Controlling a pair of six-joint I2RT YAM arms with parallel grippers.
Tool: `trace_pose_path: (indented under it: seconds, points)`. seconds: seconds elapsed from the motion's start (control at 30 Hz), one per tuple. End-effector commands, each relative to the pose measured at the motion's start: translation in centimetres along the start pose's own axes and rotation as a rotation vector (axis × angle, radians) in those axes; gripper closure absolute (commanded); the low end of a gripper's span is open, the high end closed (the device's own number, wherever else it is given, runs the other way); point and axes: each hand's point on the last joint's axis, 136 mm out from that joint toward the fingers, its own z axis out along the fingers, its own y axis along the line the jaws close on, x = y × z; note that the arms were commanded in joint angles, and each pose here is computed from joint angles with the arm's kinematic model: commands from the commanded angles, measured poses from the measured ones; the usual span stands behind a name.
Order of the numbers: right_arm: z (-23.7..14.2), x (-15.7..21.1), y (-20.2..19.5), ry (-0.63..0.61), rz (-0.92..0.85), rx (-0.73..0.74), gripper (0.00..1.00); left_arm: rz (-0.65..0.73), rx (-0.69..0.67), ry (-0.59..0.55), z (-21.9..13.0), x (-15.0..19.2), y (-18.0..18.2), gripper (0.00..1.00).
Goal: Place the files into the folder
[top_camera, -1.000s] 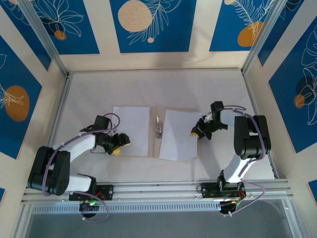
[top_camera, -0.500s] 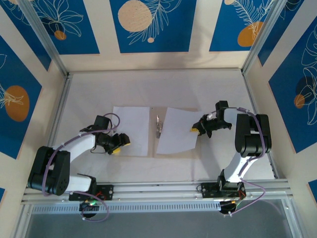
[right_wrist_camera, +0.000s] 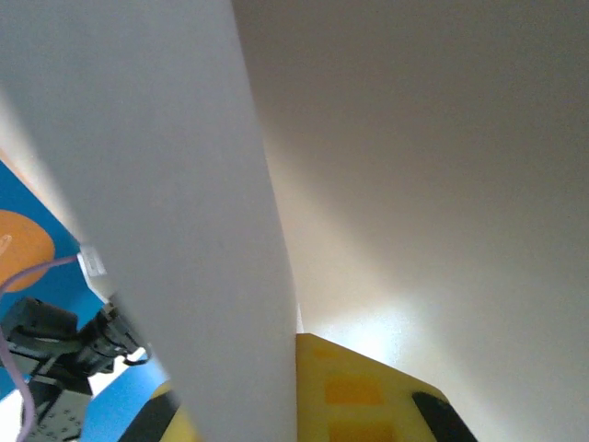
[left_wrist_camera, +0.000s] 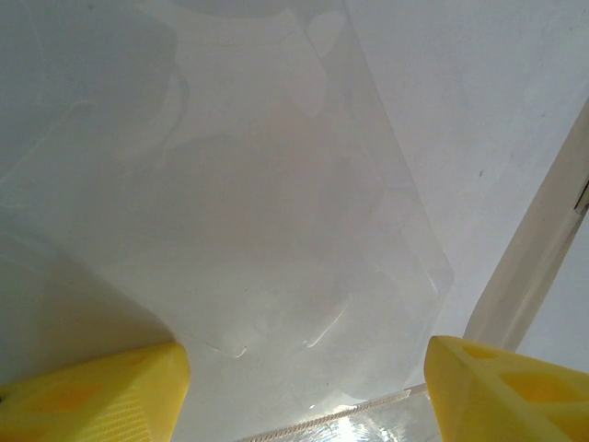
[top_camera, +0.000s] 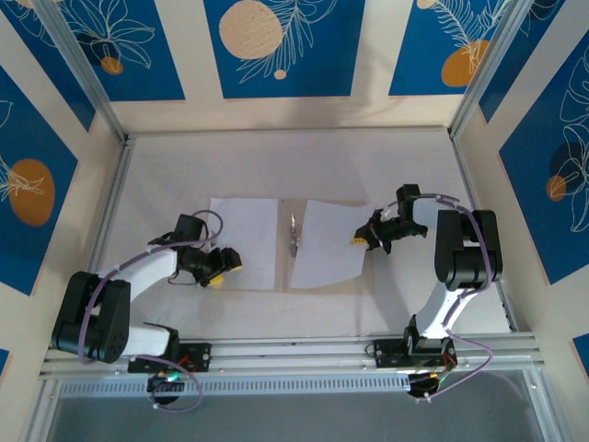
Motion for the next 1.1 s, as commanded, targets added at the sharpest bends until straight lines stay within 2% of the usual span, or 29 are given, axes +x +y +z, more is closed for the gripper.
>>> trace_pose_path:
  seconds: [0.0,0.63,1.07]
  points:
    - [-0.1,0.1,0.3,-0.002,-0.096,0.049,1.0,-0.032,-0.07,0.042,0.7,1.2,2.4,0.29]
    - [0.1,-0.4,1.5,-0.032,-0.375,0.18,1.0,-0.031,-0.07,0.055,0.8,1.3,2.4,0.29]
    - [0.9,-0.5,1.8,-0.018,-0.38,0.167,1.0,-0.029,-0.07,0.063,0.9,1.3,2.3,0.28]
